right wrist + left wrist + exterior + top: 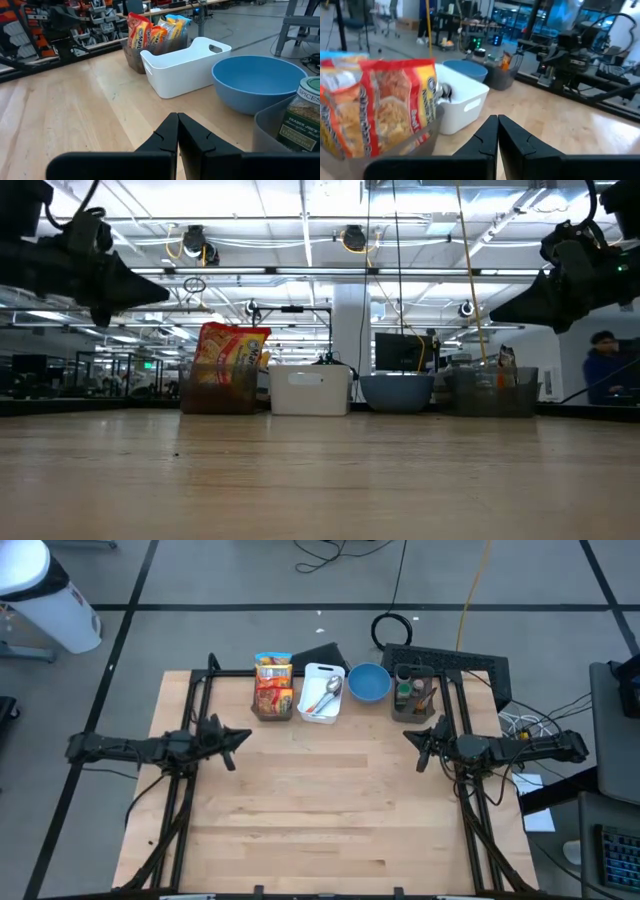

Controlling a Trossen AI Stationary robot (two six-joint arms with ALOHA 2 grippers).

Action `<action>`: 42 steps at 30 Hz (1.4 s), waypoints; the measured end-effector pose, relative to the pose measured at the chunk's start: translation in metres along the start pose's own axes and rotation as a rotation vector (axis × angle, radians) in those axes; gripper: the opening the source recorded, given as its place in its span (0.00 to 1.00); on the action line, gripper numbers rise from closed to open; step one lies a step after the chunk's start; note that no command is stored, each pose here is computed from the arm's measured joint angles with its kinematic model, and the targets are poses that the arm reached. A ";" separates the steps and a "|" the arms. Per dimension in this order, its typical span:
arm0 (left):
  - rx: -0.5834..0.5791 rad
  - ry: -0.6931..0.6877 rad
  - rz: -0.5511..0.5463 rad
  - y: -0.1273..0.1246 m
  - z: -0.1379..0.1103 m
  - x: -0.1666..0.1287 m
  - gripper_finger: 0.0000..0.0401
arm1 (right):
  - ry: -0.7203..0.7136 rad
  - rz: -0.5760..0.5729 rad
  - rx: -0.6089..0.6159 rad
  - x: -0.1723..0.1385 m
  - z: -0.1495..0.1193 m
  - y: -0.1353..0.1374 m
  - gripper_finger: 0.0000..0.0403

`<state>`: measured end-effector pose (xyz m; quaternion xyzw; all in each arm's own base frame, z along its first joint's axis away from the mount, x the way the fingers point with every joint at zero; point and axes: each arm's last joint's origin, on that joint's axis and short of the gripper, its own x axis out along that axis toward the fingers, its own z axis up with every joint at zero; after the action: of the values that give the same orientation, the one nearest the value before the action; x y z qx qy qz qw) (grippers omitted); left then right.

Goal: Pick & Place Food Item
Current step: Return to home position

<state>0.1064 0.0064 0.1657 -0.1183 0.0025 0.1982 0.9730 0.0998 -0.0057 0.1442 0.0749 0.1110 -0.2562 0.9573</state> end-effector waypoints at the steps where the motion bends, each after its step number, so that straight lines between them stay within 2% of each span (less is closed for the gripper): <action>1: 0.014 -0.006 -0.009 -0.001 0.001 -0.001 0.04 | 0.001 0.000 -0.004 0.000 0.000 0.000 0.00; 5: 0.050 -0.030 -0.039 -0.002 0.003 -0.005 0.01 | 0.001 -0.003 -0.024 0.000 0.000 0.000 0.00; 8: 0.052 -0.042 -0.040 -0.002 0.003 -0.008 0.03 | 0.000 -0.006 -0.032 0.000 0.000 0.000 0.00; 13: 0.088 -0.059 -0.034 -0.002 0.005 -0.010 0.03 | 0.001 -0.008 -0.142 0.000 0.000 0.000 0.00; 18: 0.099 -0.047 -0.040 -0.002 0.004 -0.010 0.01 | -0.003 -0.007 -0.149 0.000 0.000 0.000 0.00; 23: 0.131 0.024 -0.036 -0.002 0.004 -0.010 0.06 | -0.031 0.043 -0.174 -0.004 0.011 0.001 0.00; 27: 0.094 0.186 0.017 0.002 0.000 -0.015 0.04 | 0.050 0.151 -0.186 -0.013 0.016 0.000 0.00; 28: 0.065 0.216 0.039 0.003 -0.002 -0.017 0.03 | 0.084 0.139 -0.183 -0.015 0.015 -0.002 0.00; 30: 0.024 0.226 0.051 0.004 -0.002 -0.017 0.01 | 0.043 0.106 -0.147 -0.017 0.018 -0.003 0.00; 35: 0.014 0.182 0.068 0.004 0.002 -0.018 0.04 | -0.022 0.079 -0.124 -0.021 0.022 -0.007 0.00; 38: 0.009 0.165 0.080 0.006 0.003 -0.020 0.06 | -0.013 0.070 -0.112 -0.021 0.021 -0.007 0.00; 42: -0.007 0.140 0.075 0.006 0.005 -0.022 0.05 | 0.019 0.063 -0.037 -0.015 0.008 -0.007 0.00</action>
<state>0.0837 0.0046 0.1700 -0.1352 0.0744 0.2260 0.9618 0.0849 -0.0058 0.1550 0.0632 0.1224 -0.2231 0.9650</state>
